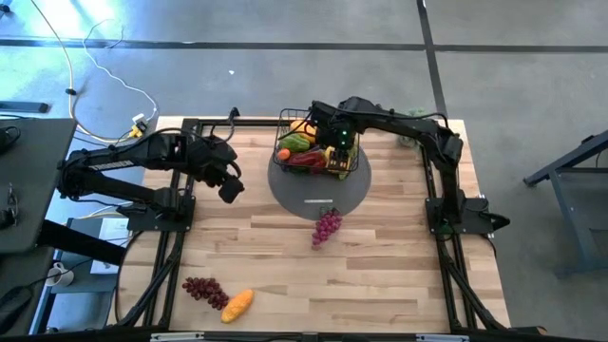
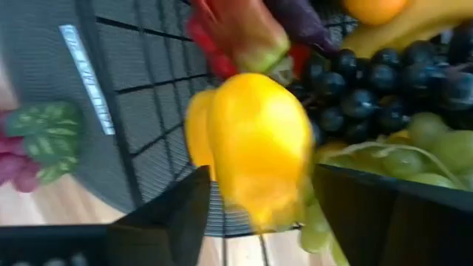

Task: Build produce basket
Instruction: Put the yellow lemon into the wire basket, then put the yellow mango into the wire basket

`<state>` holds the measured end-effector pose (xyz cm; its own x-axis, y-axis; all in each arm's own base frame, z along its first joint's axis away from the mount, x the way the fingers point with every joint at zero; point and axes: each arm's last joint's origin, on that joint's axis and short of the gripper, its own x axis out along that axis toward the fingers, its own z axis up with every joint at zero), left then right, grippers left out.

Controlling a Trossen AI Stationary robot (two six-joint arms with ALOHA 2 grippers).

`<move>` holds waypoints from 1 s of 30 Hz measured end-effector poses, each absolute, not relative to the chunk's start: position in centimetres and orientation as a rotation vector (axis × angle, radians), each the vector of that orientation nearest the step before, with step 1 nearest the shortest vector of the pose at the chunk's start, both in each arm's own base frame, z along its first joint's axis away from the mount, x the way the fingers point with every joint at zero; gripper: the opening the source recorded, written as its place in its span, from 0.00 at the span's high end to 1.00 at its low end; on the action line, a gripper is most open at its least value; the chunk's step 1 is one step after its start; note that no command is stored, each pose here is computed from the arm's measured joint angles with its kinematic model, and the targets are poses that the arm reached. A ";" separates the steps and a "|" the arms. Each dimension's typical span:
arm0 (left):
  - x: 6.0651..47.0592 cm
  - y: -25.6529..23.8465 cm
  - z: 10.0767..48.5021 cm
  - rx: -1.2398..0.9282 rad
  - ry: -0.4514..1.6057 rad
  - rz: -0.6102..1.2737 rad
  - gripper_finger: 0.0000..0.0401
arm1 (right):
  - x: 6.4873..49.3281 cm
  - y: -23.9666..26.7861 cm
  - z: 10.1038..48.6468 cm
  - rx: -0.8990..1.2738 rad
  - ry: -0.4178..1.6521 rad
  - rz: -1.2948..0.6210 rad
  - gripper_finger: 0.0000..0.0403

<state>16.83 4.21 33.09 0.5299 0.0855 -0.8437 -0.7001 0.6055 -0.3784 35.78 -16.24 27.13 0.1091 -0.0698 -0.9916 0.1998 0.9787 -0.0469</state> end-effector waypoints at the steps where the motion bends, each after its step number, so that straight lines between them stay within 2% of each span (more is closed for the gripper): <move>1: 16.9 3.9 33.1 -0.797 0.899 0.526 0.47 | 35.8 -16.3 27.1 0.096 1.454 -0.212 0.44; 4: 17.1 3.0 33.1 -0.801 0.905 0.517 0.47 | 35.7 -16.3 27.1 0.088 1.458 -0.223 0.35; 7: 17.2 2.2 33.1 -0.808 0.906 0.514 0.47 | 35.8 -16.3 27.1 0.093 1.456 -0.218 0.31; 18: 17.9 -1.9 32.7 -0.888 0.940 0.508 0.47 | 34.9 -16.3 28.6 0.152 1.420 -0.282 0.30; 30: 19.8 -7.6 30.1 -0.939 1.095 0.547 0.47 | 33.0 -15.4 32.3 0.270 1.287 -0.420 0.30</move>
